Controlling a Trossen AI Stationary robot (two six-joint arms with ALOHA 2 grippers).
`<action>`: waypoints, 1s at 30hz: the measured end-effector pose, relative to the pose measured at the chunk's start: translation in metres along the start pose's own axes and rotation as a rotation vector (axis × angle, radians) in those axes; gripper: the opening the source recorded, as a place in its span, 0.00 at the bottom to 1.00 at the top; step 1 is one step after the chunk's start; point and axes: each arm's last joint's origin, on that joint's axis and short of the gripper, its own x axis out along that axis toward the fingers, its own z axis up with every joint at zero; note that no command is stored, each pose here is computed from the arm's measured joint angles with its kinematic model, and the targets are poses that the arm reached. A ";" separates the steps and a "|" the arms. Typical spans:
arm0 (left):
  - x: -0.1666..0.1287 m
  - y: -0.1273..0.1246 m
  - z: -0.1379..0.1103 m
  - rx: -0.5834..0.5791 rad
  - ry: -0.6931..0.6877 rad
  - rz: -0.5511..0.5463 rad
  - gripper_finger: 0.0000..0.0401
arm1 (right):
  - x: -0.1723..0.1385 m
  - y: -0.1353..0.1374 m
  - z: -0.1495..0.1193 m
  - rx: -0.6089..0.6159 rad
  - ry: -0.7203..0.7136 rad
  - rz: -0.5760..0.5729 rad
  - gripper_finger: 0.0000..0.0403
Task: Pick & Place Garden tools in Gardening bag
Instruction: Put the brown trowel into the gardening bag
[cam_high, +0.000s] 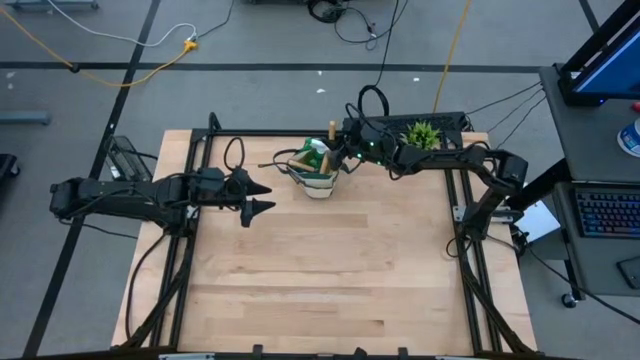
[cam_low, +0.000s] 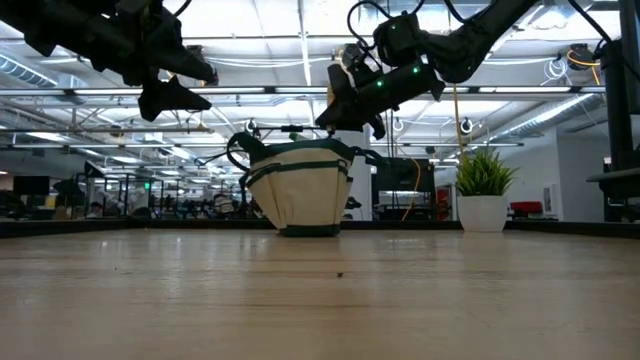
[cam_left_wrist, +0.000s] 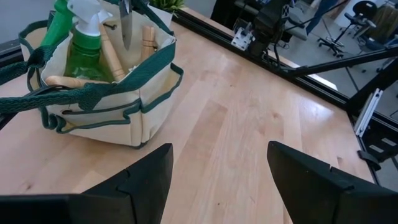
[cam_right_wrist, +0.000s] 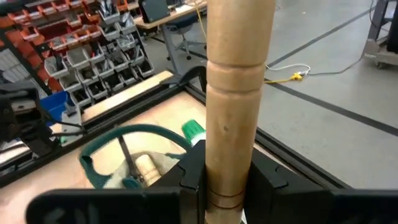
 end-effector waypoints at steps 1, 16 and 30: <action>0.000 0.000 0.000 0.000 0.000 0.000 0.66 | 0.000 0.001 0.000 -0.001 -0.004 0.003 0.14; 0.000 0.000 0.000 0.008 0.005 0.002 0.66 | 0.000 0.003 -0.005 0.065 0.040 -0.025 0.17; 0.000 0.001 -0.002 0.005 0.029 0.002 0.66 | -0.001 0.010 -0.011 0.045 0.076 -0.015 0.24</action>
